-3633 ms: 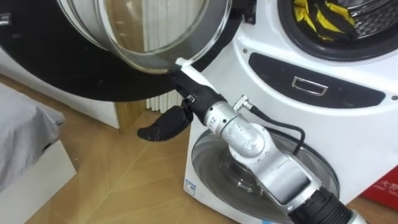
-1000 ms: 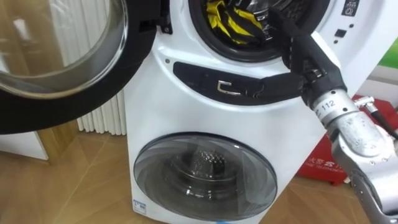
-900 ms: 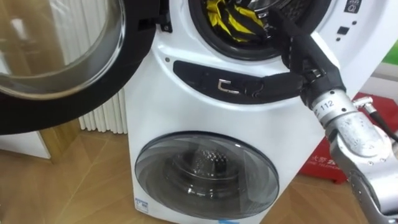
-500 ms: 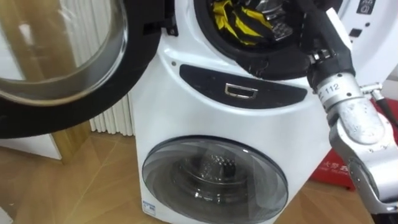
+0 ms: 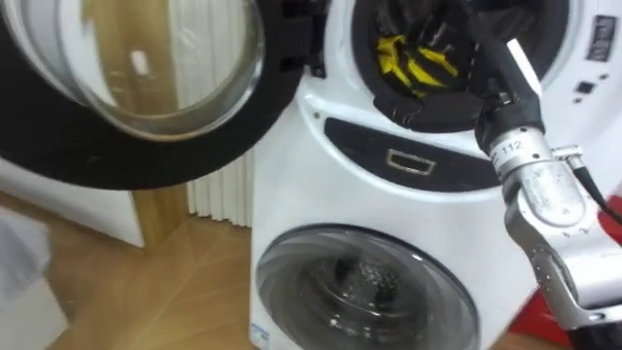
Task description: Pick clothes from washing machine
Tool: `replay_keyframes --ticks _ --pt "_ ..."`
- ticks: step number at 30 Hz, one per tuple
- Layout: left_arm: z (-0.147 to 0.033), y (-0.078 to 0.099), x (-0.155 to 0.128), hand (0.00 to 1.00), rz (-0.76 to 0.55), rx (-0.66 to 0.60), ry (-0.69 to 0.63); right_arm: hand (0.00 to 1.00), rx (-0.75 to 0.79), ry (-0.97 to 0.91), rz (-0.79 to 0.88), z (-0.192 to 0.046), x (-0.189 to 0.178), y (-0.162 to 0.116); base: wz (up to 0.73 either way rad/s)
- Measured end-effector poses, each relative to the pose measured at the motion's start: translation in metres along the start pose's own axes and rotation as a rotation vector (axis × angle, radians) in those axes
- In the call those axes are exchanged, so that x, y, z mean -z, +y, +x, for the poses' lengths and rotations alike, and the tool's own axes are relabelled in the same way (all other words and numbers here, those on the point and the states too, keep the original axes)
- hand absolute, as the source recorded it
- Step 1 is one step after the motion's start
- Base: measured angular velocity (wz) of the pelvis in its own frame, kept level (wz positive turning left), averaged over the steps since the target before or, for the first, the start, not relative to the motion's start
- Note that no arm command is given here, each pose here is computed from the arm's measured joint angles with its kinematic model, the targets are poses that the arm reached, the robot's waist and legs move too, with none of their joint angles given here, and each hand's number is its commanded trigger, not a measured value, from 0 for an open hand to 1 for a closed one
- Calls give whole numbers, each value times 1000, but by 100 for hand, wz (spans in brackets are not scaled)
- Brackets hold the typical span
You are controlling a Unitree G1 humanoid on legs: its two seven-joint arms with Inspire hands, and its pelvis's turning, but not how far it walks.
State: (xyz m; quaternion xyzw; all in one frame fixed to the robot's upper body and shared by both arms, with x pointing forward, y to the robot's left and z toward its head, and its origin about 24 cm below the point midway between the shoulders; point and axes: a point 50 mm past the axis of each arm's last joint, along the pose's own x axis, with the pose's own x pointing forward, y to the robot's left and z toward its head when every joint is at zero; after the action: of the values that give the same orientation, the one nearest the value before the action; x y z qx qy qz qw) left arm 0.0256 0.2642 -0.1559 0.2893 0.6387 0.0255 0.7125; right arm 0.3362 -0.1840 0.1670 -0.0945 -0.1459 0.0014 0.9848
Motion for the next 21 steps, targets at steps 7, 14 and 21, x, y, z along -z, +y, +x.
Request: replay_keyframes --ticks 7,14,21 --pt "-1 7 18 0 -61 1 41 0 9 3 -10 0 -2 -2 -21" --pt "4 27 -35 0 -85 -52 -126 0 43 -5 -29 -1 -3 -7 -18" --pt "4 33 -46 0 -64 -90 -157 0 -118 -106 -22 -14 -18 9 -61"
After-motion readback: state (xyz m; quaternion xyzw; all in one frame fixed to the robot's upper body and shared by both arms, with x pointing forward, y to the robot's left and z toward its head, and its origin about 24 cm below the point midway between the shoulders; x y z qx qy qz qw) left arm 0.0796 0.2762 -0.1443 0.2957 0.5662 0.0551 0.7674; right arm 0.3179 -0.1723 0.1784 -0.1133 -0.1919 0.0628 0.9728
